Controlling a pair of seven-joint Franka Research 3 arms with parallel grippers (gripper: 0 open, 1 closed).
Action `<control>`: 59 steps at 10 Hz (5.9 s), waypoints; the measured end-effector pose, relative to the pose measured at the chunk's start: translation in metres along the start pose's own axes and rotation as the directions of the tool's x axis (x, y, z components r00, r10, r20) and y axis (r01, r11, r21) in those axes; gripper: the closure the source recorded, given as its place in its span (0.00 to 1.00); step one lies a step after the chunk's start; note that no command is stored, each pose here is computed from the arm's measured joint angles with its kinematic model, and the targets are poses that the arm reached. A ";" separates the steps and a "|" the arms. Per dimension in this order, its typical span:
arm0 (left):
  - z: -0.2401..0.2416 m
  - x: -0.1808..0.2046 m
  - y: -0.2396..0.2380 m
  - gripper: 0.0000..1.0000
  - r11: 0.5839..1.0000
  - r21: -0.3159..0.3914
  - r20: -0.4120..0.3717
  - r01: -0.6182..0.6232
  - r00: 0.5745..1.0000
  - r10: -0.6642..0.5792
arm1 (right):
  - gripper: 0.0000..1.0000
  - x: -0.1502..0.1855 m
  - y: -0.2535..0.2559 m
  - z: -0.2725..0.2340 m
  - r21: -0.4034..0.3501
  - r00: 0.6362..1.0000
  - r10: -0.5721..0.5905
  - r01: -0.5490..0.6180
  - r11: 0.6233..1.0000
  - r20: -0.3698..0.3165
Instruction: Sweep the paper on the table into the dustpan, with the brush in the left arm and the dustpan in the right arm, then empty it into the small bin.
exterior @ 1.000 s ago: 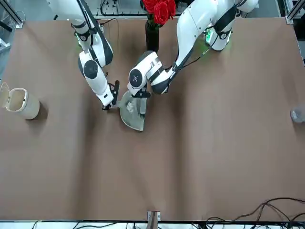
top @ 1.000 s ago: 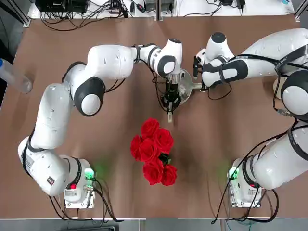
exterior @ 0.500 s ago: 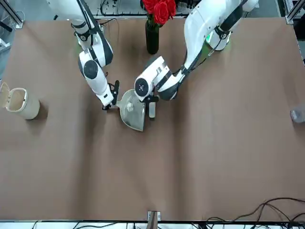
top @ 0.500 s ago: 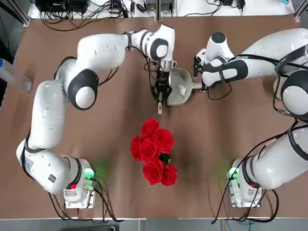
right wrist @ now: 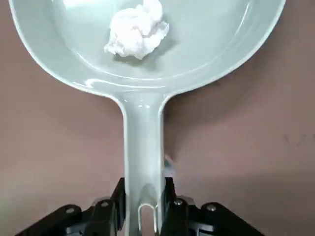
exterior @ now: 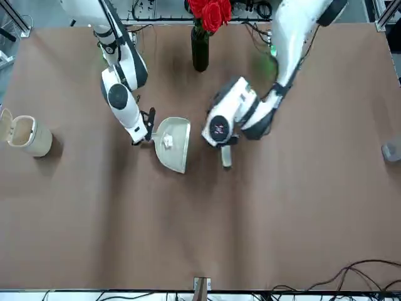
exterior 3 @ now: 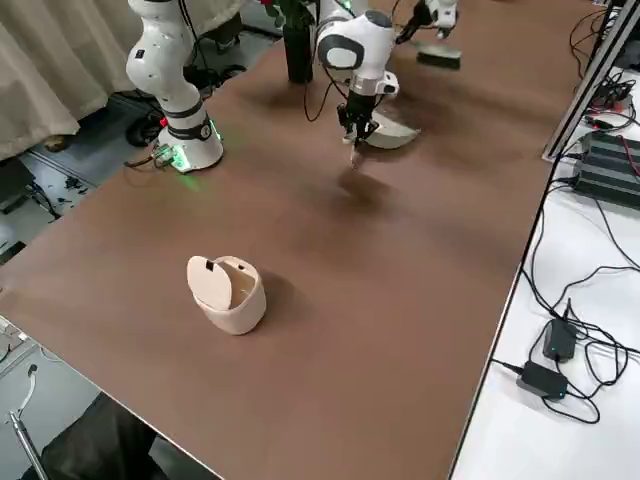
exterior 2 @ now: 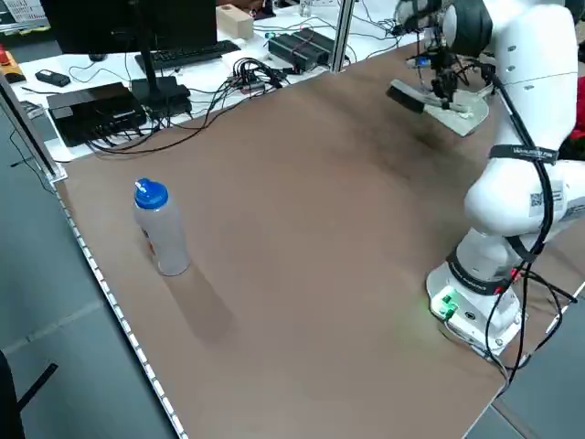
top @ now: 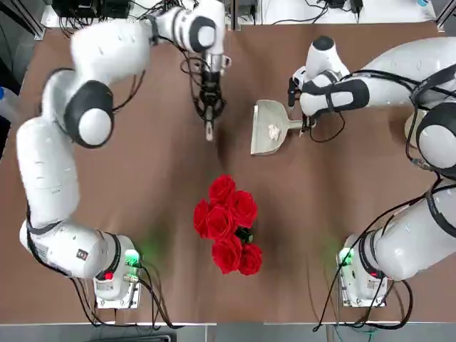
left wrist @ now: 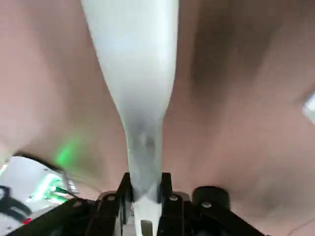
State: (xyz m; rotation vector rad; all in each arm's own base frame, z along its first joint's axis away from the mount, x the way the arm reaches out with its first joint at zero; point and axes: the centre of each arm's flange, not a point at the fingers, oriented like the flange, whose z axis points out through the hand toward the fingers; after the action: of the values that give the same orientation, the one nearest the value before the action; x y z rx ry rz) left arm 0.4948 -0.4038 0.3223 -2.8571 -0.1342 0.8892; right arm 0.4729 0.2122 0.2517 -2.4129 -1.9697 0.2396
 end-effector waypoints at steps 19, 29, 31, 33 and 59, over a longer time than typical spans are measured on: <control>0.027 0.072 -0.370 0.73 0.997 0.037 -0.012 -0.063 0.998 0.063 | 0.67 -0.174 0.035 -0.104 0.070 0.788 0.614 -0.616 0.784 0.056; 0.101 0.098 -0.373 0.73 0.982 0.002 0.037 -0.190 0.981 0.190 | 0.67 -0.293 0.027 -0.138 0.141 0.543 0.838 -0.835 0.532 0.055; 0.103 0.098 -0.372 0.73 0.981 0.001 0.040 -0.193 0.980 0.192 | 0.67 -0.288 0.026 -0.139 0.129 0.388 0.918 -0.917 0.377 0.082; 0.104 0.099 -0.371 0.73 0.981 0.000 0.044 -0.194 0.980 0.194 | 0.67 -0.287 0.020 -0.152 0.124 0.309 0.944 -0.947 0.295 0.115; 0.120 0.106 -0.363 0.73 0.994 -0.005 0.072 -0.112 0.991 0.113 | 0.67 -0.467 -0.011 -0.149 0.395 -0.439 0.841 -0.745 -0.538 0.317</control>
State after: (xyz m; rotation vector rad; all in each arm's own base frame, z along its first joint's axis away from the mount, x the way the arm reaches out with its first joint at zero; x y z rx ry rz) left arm 0.4980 -0.0189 0.2257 -2.8583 0.0191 1.0148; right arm 0.3916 -0.2288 0.4498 -2.5296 1.0504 0.3398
